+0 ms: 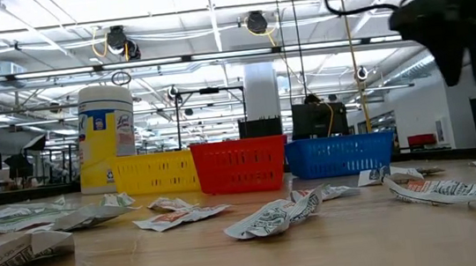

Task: Pick & Place First Aid Supplies
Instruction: Put the towelette pack into the black bin

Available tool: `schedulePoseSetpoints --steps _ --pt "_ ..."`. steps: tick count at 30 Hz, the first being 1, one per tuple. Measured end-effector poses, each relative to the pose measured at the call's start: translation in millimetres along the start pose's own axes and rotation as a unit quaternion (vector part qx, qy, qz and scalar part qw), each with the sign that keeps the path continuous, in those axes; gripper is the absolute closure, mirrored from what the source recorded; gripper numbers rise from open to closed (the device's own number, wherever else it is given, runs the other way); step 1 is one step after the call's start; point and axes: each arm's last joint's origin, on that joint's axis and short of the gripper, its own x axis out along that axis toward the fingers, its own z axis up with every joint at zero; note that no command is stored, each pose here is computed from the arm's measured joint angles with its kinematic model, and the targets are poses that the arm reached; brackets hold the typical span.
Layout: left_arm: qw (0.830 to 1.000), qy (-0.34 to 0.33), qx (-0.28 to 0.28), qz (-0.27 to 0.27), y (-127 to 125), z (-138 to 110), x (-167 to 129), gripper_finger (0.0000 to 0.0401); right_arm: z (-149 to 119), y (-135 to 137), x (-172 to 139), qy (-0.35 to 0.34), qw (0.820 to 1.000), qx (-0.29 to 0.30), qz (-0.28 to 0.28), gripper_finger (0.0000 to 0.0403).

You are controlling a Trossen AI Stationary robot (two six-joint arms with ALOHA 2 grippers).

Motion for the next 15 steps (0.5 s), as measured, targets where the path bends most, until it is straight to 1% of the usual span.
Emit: schedulePoseSetpoints --steps 3,7,12,15 --pt "1.000 0.000 0.000 0.000 0.0 0.0 0.0 0.0144 -5.8 -5.3 5.5 0.002 1.000 0.008 0.002 0.0179" --pt "1.000 -0.005 -0.017 -0.009 -1.7 1.0 0.0 0.0144 -14.1 -2.3 21.6 0.002 1.000 0.006 0.013 0.0179" --pt "1.000 -0.013 -0.005 -0.023 -4.4 2.6 -0.1 0.0144 -24.4 1.2 45.5 0.002 1.000 0.016 0.025 0.0179" --pt "1.000 -0.013 -0.009 -0.022 -4.3 2.6 -0.1 0.0144 -28.2 3.2 59.8 0.003 1.000 0.011 0.015 0.0179"
